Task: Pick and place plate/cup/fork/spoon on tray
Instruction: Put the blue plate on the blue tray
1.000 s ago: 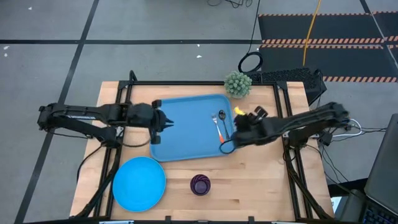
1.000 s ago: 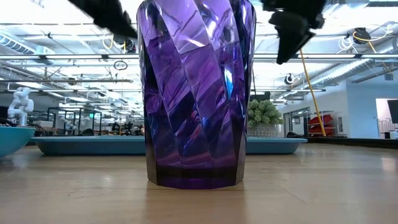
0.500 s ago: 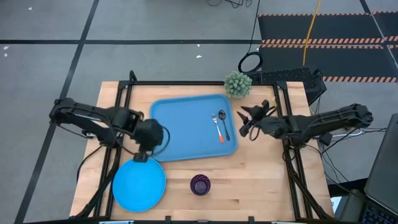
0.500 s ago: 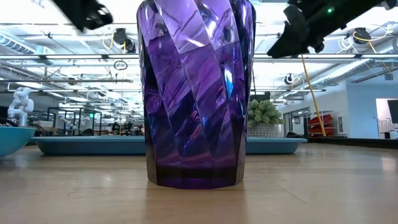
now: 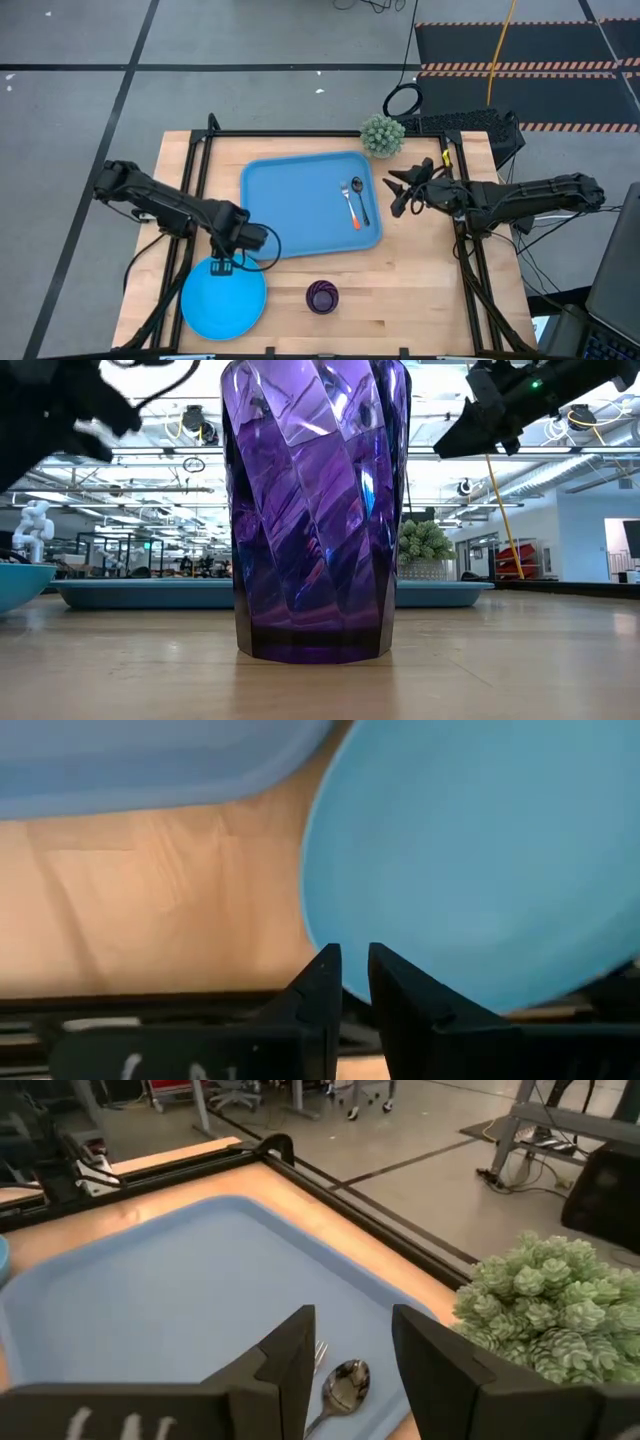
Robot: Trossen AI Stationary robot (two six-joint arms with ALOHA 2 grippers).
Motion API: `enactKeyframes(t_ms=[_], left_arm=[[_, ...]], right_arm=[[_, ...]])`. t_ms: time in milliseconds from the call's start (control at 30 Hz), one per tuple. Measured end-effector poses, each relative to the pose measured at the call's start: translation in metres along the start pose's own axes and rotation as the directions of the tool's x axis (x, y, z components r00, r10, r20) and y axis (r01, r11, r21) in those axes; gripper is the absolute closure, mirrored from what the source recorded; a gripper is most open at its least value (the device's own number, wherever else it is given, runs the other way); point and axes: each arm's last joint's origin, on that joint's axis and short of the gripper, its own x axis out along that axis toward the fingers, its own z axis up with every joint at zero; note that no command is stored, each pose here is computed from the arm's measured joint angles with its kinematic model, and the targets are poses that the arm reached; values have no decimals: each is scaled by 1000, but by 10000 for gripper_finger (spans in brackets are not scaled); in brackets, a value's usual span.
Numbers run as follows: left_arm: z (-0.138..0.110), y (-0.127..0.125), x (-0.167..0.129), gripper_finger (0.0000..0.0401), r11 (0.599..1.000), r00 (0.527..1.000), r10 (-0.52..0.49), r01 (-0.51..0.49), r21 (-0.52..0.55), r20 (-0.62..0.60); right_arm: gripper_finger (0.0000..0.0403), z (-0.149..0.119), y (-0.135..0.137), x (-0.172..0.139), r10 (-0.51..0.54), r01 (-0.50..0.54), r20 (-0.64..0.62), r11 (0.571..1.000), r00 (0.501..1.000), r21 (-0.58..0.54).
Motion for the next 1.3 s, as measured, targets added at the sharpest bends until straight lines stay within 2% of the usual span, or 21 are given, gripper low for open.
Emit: enactKeyframes(t_ms=[167, 400, 567, 767, 933, 1033, 1100, 1200, 1233, 1300], left_arm=[[5, 5, 27, 345, 991, 999, -8, 13, -130, 42], [6, 9, 32, 339, 974, 999, 8, 4, -225, 51], [6, 10, 37, 294, 971, 998, 11, 3, -238, 57], [2, 18, 64, 227, 966, 999, 21, -8, -259, 46], [-6, 28, 80, 204, 934, 997, 80, -73, -349, 7], [-5, 30, 83, 226, 916, 998, 66, -54, -397, 16], [-4, 29, 85, 266, 919, 999, 25, -14, -393, 23], [-6, 27, 85, 355, 918, 999, -49, 42, -394, -8], [-6, 26, 85, 375, 916, 997, -81, 68, -396, -18], [-6, 24, 84, 384, 908, 991, -131, 107, -405, -30]], right_arm=[[273, -1, 0, -1, 3, -3, -6, 1000, 1000, -31], [273, -3, 0, -1, -4, 2, -26, 998, 1000, -60], [273, -3, 0, -1, -4, 2, -25, 998, 1000, -69], [273, -3, 0, -1, -4, 2, -26, 998, 1000, -68], [273, -3, 0, -1, -4, 2, -26, 998, 1000, -68], [273, -3, 0, -1, -5, 3, -26, 998, 1000, -69], [273, -3, 0, -1, -5, 3, -26, 997, 1000, -71], [273, -3, -1, -1, -6, 4, -26, 997, 1000, -72], [273, -3, -1, -1, -6, 4, -26, 997, 1000, -72], [273, -3, -1, -1, -6, 4, -25, 997, 1000, -71]])
